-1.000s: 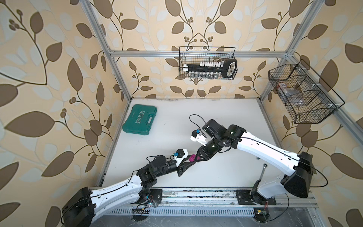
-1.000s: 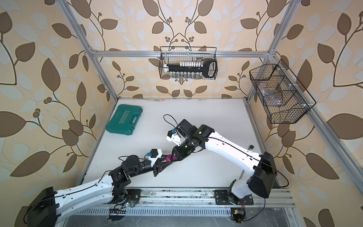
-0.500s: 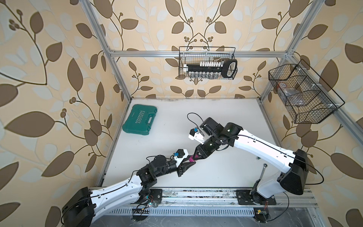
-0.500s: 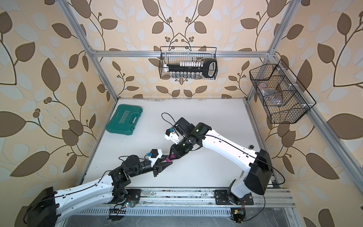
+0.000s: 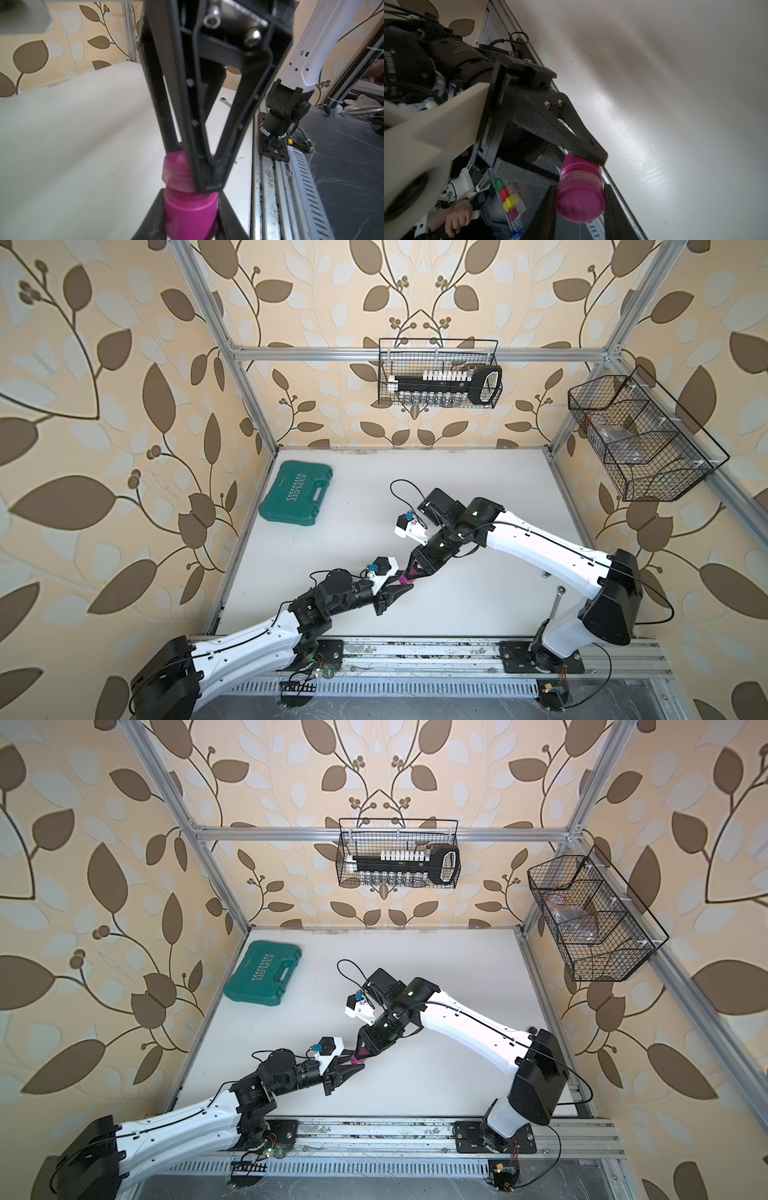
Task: Close the paint jar lid
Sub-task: Close the lid on the paint jar.
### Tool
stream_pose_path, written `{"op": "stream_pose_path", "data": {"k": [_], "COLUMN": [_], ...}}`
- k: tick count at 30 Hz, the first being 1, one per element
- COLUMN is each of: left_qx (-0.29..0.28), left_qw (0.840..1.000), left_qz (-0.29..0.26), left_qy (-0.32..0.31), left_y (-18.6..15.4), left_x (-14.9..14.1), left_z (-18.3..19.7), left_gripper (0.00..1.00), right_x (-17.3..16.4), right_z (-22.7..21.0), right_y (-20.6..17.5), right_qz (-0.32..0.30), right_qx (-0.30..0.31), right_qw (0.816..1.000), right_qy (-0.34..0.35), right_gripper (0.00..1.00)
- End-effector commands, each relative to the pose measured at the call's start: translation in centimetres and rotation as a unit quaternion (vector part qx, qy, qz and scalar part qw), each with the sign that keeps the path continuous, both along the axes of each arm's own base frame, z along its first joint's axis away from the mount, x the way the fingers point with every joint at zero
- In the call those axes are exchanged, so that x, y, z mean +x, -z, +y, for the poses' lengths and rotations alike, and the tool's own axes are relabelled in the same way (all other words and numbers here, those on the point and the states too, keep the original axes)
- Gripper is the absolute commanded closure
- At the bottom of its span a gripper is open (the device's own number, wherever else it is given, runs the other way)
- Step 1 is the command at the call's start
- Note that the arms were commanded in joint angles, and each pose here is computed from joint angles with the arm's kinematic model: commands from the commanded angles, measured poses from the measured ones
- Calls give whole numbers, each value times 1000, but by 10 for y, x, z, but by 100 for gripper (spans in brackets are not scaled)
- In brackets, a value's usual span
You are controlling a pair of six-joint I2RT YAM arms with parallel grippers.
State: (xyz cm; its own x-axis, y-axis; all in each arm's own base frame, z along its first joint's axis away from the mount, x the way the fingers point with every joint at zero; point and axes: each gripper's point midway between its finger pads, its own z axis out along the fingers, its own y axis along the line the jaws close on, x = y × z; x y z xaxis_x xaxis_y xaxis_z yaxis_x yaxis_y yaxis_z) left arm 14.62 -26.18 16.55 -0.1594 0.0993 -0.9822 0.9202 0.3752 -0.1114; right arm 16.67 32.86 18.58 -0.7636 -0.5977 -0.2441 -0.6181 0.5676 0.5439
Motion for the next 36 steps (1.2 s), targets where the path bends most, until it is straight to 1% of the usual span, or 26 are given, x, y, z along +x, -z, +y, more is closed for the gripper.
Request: {"op": "stream_pose_path", "data": {"k": [1, 4, 6, 10, 23, 33, 36], "left_qx": [-55, -56, -56, -53, -58, -68, -68], "left_qw": [997, 997, 997, 997, 997, 996, 996], "left_qz": [-39, -36, -36, -30, -29, -38, -40], "left_qy": [21, 27, 30, 39, 48, 37, 31], "left_y": [-37, -37, -38, -37, -43, -50, -50], "left_x": [-6, -8, -9, -10, -13, -12, -10], "left_z": [-4, -5, -6, -9, -11, -6, -6], "left_gripper": [85, 85, 85, 85, 86, 86, 87], "right_x": [-8, -10, -10, -9, -44, -53, -52], "right_z": [9, 11, 14, 18, 21, 22, 23], "right_y": [0, 2, 4, 7, 10, 12, 13], "right_qz": [12, 13, 14, 12, -10, -15, -18], "right_qx": [15, 22, 24, 28, 48, 79, 77], "right_qw": [999, 998, 997, 996, 982, 977, 978], "right_qy": [-43, -61, -69, -86, -181, -197, -191], "right_gripper": [70, 70, 68, 69, 70, 69, 69]}}
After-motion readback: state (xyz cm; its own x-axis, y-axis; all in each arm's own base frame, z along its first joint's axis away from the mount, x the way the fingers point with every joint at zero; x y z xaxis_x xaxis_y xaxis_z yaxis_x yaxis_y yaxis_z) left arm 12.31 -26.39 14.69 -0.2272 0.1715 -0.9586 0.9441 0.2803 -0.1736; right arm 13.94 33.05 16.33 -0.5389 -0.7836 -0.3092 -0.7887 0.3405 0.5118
